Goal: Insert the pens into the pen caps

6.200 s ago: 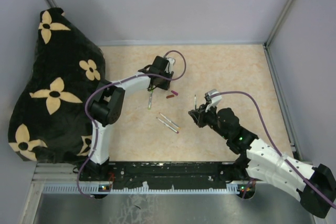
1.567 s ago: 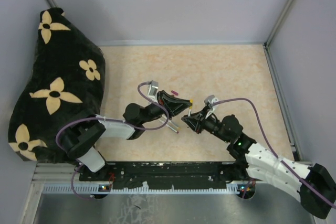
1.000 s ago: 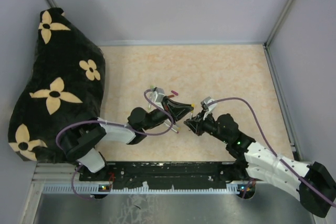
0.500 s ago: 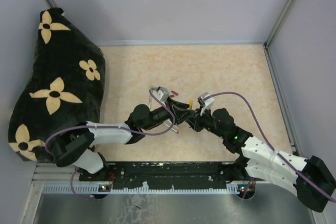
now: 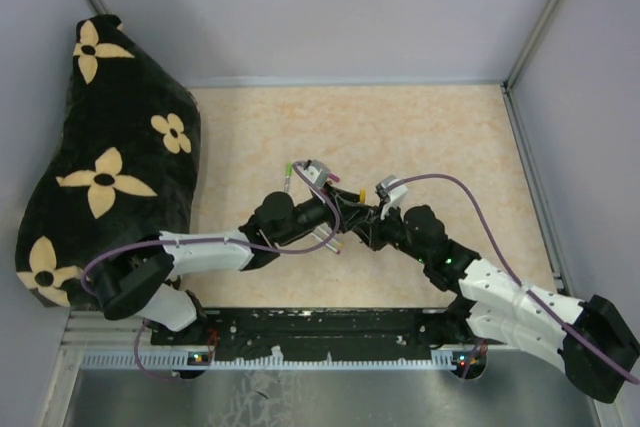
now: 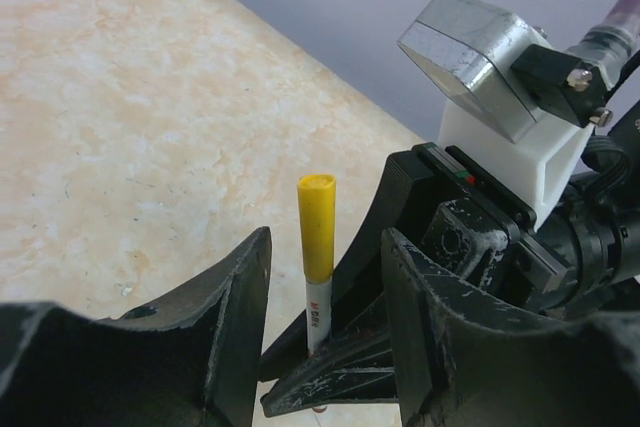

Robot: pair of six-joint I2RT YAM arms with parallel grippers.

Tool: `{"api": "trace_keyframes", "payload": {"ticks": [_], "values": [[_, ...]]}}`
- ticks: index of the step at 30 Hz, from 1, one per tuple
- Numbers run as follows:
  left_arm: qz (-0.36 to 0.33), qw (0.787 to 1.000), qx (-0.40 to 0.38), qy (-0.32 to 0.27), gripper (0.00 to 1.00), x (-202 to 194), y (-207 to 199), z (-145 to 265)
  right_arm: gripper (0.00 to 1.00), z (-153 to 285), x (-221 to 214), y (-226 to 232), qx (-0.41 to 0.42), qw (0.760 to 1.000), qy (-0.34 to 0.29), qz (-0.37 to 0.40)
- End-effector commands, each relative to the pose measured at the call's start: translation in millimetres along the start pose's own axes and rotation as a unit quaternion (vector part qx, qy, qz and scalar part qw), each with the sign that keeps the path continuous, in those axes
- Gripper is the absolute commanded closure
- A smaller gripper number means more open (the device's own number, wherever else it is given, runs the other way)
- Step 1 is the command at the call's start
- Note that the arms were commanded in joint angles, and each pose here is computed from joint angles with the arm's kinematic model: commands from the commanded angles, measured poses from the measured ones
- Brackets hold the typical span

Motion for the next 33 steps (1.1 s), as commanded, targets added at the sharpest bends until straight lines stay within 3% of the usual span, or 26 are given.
{"api": "trace_keyframes", "payload": {"ticks": [1,20,25,29,33], "values": [[-0.008,1.000,0.015,-0.021,0.46,18.6,-2.1,-6.3,1.00,-2.2,30.3,14.8,0.030,0.998,-0.048,0.011],[-0.009,0.999,0.036,-0.027,0.52,25.3,1.6,-15.9,1.00,-1.8,27.0,14.8,0.035,0.999,-0.040,0.013],[-0.005,0.999,0.031,-0.025,0.68,24.0,0.6,-17.9,1.00,-1.8,27.2,14.7,0.034,0.998,-0.041,0.014],[0.001,1.000,0.023,-0.021,0.98,20.7,-1.0,-17.7,1.00,-1.4,28.2,14.4,0.033,0.998,-0.045,0.014],[0.011,1.000,0.005,-0.012,1.00,13.8,-4.2,-15.4,1.00,0.6,33.3,15.7,0.036,0.997,-0.066,0.012]]}}
Point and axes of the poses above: each gripper's point midway between its finger pads, its own z axis back along the fingers, its own y axis along the line the jaws close on, x = y × z, the point moved 7 cm from there along z, back along the fingers, and after that the axes turned 9 degrees about -z, right-handed, at the moved point
